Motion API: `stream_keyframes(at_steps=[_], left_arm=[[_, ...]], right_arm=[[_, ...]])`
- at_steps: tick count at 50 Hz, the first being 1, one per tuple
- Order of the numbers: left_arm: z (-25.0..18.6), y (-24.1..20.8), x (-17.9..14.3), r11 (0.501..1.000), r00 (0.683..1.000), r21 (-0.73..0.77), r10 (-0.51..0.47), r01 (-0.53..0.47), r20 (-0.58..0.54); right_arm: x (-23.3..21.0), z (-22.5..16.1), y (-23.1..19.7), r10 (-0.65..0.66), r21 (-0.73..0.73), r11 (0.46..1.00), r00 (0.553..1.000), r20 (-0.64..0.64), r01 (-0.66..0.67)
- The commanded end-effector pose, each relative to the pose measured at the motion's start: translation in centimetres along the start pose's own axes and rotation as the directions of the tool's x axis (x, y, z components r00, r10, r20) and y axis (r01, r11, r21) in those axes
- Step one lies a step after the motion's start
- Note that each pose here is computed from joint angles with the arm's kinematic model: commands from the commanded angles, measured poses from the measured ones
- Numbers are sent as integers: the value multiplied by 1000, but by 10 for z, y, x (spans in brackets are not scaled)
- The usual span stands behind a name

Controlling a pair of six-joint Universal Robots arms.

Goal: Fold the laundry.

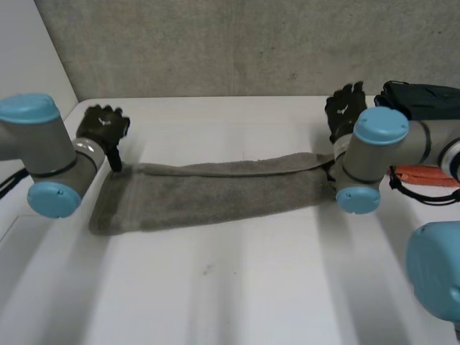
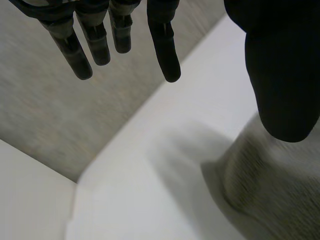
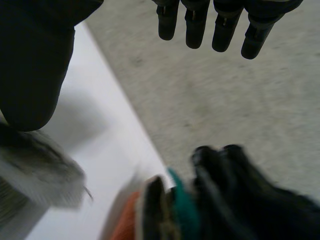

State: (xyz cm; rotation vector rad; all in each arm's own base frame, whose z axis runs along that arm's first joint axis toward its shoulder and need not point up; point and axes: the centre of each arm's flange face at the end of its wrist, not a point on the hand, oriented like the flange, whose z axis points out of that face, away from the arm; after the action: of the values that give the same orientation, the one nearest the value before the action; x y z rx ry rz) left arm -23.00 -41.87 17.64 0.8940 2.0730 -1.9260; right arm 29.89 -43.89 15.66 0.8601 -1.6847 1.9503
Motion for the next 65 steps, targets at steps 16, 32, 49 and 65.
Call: stream_keyframes(at_steps=[16, 32, 49, 65], left_arm=[[-80, -22, -13, 994, 990, 35, -101, 104, -96], [-65, -1, 6, 988, 981, 0, -155, 156, -114], [-61, -6, -6, 986, 984, 26, -160, 162, -80], [-82, -8, -14, 980, 978, 17, -195, 196, -77]], right_arm=[[77, -71, 3, 332, -291, 927, 882, 334, -238], [16, -11, 34, 498, -182, 867, 814, 298, -464], [34, 21, -7, 294, 213, 936, 955, -29, -281], [63, -54, -4, 263, -89, 965, 923, 281, -248]])
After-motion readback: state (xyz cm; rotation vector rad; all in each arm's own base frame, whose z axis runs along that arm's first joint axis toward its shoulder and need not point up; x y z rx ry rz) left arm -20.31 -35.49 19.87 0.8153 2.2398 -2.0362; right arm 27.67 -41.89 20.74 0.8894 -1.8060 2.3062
